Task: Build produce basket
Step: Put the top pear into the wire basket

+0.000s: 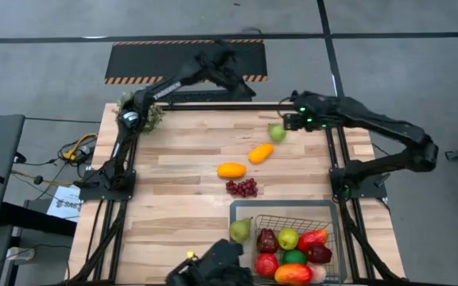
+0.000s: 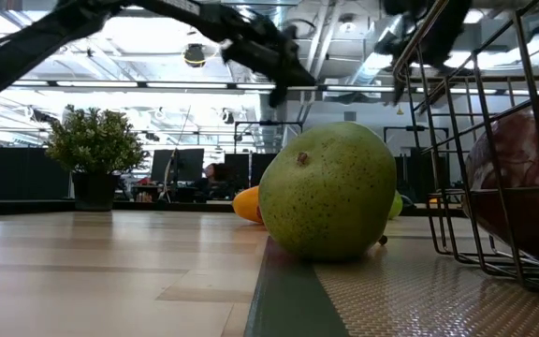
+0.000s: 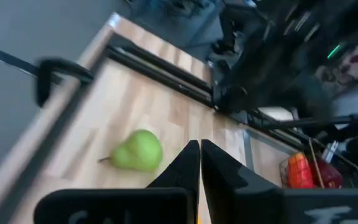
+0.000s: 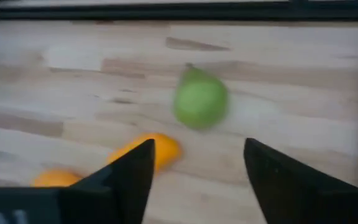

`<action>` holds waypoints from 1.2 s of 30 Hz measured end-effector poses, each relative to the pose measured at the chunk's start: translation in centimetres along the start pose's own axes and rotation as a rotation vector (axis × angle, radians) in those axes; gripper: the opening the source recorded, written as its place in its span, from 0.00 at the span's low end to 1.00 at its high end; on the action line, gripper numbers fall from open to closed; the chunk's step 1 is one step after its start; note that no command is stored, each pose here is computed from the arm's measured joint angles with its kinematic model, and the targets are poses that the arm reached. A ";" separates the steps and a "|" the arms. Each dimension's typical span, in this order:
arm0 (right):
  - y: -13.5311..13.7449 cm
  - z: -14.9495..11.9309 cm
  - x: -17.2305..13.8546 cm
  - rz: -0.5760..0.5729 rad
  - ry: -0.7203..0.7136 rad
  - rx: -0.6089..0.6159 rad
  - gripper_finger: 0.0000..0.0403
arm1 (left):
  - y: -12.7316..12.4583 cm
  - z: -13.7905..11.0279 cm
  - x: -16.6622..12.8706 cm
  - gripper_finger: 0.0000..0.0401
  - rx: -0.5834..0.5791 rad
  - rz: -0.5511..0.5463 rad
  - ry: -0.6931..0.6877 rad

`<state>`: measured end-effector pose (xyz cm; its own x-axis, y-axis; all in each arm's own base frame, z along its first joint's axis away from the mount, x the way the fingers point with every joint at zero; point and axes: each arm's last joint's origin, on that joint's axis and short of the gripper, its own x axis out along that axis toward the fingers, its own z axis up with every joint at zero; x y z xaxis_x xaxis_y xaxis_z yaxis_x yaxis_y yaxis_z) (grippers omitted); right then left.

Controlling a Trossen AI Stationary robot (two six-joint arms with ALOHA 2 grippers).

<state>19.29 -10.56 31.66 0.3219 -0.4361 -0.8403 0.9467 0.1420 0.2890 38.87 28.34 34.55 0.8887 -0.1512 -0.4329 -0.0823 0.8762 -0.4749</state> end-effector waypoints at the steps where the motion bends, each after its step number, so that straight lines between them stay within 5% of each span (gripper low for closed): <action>1: 0.5 0.0 1.0 0.017 -0.010 0.005 0.61 | -0.4 0.4 -1.2 0.00 0.006 0.013 -0.009; 6: 1.3 0.3 5.3 0.033 -0.069 0.128 0.32 | -3.4 1.2 -5.8 0.00 0.074 0.126 -0.016; 11: 0.0 1.9 7.9 -0.071 -0.069 0.132 0.03 | -6.4 1.6 -9.3 0.00 0.169 0.231 -0.031; 17: -1.4 3.0 10.6 -0.084 0.119 0.110 0.01 | -7.4 1.3 -11.1 0.00 0.192 0.327 0.000; 29: 0.8 4.5 13.8 -0.232 0.354 -0.024 0.01 | -7.0 0.8 -11.6 0.00 0.158 0.342 0.045; 36: 5.3 4.8 13.5 -0.073 0.428 -0.175 0.01 | -7.0 0.3 -11.7 0.00 0.157 0.340 0.094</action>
<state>28.62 -19.95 24.10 0.1937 -0.0502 -0.9798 0.9422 0.2880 0.1715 29.19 24.10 43.13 0.7765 0.1256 -0.6174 -0.2892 0.9417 -0.1722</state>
